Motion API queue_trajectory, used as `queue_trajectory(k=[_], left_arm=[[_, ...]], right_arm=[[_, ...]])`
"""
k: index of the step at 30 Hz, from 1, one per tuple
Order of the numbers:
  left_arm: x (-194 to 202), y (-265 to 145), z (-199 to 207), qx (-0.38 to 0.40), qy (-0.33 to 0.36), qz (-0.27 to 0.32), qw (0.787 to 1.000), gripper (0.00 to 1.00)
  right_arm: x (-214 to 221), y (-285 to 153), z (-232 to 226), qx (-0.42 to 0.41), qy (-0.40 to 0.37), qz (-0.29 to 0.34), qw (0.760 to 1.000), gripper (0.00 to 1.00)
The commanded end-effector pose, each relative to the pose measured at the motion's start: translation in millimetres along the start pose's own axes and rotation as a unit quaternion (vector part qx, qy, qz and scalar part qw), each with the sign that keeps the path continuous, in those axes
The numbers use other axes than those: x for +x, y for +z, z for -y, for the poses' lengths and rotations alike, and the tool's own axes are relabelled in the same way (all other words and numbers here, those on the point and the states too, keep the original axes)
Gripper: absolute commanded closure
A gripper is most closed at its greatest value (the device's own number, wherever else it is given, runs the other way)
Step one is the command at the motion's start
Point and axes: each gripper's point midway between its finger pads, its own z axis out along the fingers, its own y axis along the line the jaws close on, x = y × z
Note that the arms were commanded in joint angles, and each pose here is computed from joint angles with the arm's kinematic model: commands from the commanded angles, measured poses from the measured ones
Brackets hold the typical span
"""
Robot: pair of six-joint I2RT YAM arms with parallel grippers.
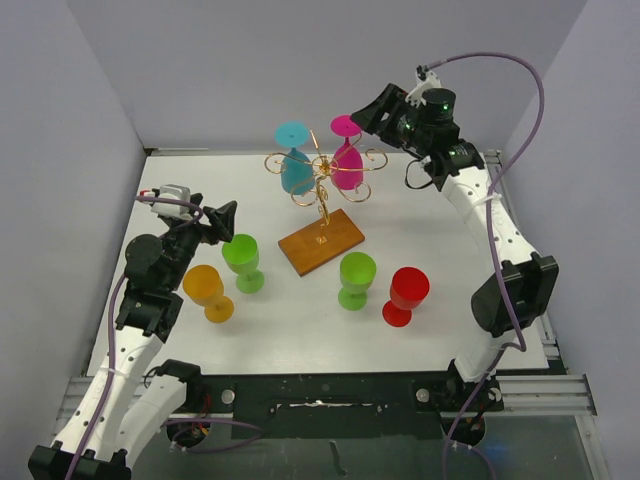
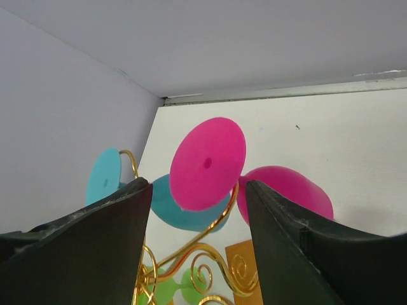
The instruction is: Place the wine glass upside down on the wine glass rack
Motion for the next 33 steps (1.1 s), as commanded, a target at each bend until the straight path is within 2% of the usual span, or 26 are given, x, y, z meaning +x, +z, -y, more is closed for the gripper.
queue_trajectory(k=[1, 5, 8, 12, 18, 23, 30, 33], left_arm=[[-23.9, -0.8, 4.5, 0.011, 0.007, 0.041, 0.999, 0.25], [-25.2, -2.2, 7.9, 0.019, 0.005, 0.042, 0.999, 0.25], [-27.3, -2.8, 10.2, 0.025, 0.001, 0.045, 0.999, 0.25], [-29.5, -4.6, 14.4, 0.034, -0.005, 0.049, 0.998, 0.25], [-36.1, -7.9, 21.9, 0.052, -0.015, 0.058, 0.997, 0.25], [-39.1, -9.4, 27.8, 0.067, -0.026, 0.062, 0.996, 0.25], [-48.6, -13.2, 32.7, 0.093, -0.048, 0.072, 0.992, 0.25], [-44.1, -11.0, 27.0, 0.084, -0.047, 0.071, 0.993, 0.25]], right_arm=[[-43.1, -60.5, -36.5, -0.019, -0.036, 0.087, 0.995, 0.38], [-27.8, -97.9, -14.3, 0.033, -0.042, 0.103, 0.993, 0.37], [-1.3, -126.6, 14.9, 0.091, -0.048, 0.091, 0.990, 0.37], [50.2, -169.1, 60.7, 0.179, -0.055, 0.043, 0.981, 0.38], [122.1, -238.0, 121.3, 0.305, -0.069, -0.040, 0.949, 0.41], [158.2, -263.7, 132.7, 0.321, -0.072, -0.083, 0.941, 0.45], [199.9, -269.1, 147.4, 0.326, -0.070, -0.135, 0.933, 0.50], [217.7, -265.7, 152.7, 0.326, -0.059, -0.166, 0.929, 0.58]])
